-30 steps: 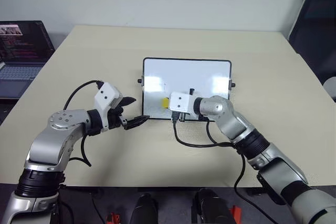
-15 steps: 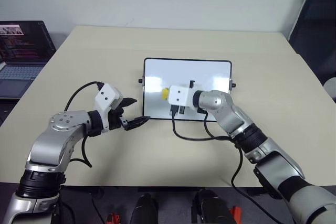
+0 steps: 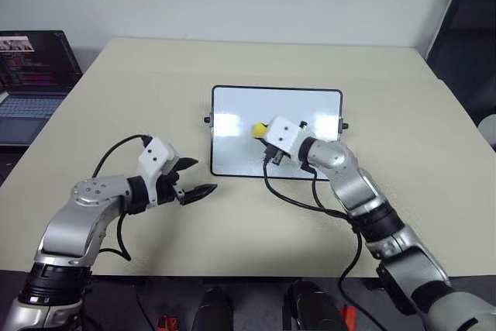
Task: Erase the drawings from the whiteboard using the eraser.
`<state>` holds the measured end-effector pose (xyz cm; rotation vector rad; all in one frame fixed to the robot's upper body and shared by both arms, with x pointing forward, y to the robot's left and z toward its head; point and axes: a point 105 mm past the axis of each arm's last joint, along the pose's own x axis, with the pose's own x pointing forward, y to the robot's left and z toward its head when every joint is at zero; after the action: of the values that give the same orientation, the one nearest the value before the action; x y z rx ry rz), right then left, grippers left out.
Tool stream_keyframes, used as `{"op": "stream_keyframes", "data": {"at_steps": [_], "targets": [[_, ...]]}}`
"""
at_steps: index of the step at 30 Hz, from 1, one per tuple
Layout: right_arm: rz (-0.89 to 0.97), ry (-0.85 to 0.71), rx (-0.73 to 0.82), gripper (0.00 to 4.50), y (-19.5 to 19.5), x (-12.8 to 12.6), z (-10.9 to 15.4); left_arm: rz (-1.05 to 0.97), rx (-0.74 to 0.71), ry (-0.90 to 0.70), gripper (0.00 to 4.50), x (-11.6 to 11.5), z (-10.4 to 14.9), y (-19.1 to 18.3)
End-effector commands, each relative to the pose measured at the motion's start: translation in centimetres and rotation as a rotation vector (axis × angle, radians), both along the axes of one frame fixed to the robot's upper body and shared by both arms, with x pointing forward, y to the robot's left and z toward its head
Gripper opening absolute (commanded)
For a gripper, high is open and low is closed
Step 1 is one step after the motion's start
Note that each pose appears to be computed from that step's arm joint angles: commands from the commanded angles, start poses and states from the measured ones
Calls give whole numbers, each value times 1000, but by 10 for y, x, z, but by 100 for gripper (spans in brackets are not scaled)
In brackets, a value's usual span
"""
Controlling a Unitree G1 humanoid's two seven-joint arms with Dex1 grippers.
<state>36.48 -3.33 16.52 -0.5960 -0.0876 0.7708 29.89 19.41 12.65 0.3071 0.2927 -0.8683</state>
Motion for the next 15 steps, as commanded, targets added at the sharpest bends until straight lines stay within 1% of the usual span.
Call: {"op": "stream_keyframes", "data": {"at_steps": [1,3,4,5,7,10,12,15], "targets": [[-100,-10,113,99,-42,-17,28,-74,25,-90,450,0,16,-11],[-180,14,150,99,-68,-27,28,-101,27,-117,450,4,19,-19],[-228,9,196,99,-83,-35,34,-136,21,-129,450,5,23,-28],[-263,12,236,99,-94,-42,39,-167,15,-137,450,6,26,-35],[-331,3,264,99,-111,-53,41,-227,13,-150,450,7,30,-47],[-425,45,287,99,-127,-64,29,-306,16,-156,450,9,33,-62],[-475,87,297,99,-135,-71,17,-364,21,-158,450,13,34,-72],[-478,74,259,99,-134,-77,12,-408,24,-160,450,18,33,-81]]}}
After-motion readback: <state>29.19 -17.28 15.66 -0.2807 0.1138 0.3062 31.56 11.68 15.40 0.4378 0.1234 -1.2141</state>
